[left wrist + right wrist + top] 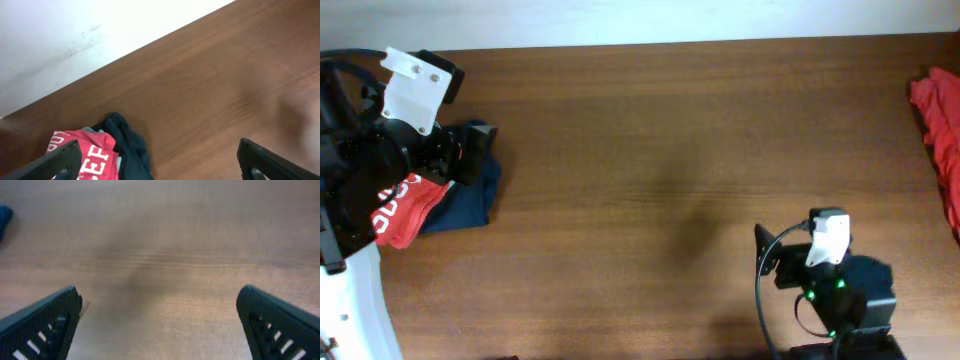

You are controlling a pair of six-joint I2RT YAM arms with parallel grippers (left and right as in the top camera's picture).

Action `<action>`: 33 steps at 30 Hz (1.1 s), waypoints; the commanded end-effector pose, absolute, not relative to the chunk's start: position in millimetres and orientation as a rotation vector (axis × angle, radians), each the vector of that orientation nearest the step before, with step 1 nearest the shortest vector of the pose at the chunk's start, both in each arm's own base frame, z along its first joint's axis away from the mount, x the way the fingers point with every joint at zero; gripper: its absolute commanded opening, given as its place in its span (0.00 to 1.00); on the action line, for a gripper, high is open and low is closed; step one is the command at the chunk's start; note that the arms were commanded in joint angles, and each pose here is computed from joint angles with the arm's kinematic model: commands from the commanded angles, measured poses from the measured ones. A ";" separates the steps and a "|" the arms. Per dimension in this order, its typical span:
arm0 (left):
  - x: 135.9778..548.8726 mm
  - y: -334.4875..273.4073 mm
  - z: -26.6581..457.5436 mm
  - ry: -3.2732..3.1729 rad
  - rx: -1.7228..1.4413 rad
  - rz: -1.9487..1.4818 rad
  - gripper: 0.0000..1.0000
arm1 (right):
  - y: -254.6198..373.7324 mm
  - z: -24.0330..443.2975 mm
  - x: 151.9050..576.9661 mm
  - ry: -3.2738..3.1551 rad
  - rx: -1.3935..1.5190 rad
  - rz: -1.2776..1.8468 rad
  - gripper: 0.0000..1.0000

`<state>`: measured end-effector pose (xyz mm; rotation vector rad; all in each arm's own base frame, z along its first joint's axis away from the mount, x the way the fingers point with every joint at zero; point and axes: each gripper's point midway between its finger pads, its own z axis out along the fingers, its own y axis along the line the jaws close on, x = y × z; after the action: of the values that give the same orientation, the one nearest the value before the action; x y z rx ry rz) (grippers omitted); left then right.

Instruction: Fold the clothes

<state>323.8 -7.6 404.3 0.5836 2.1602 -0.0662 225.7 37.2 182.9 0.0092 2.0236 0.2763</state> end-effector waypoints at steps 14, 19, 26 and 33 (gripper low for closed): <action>323.6 -10.3 406.0 2.146 0.609 -0.068 0.99 | 41.1 117.7 214.0 1.959 -0.005 0.314 0.99; 323.6 -10.3 406.0 2.146 0.609 -0.068 0.99 | 40.9 117.5 214.0 1.960 -0.004 0.313 0.99; 323.6 -10.3 406.0 2.146 0.609 -0.068 0.99 | 40.9 117.5 214.0 1.960 -0.004 0.313 0.99; 323.6 -10.3 406.0 2.146 0.609 -0.068 0.99 | 40.9 117.5 214.0 1.960 -0.004 0.313 0.99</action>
<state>323.9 -7.6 404.0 0.5836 2.1616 -0.0669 213.7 41.2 118.0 -0.0129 1.9672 0.3052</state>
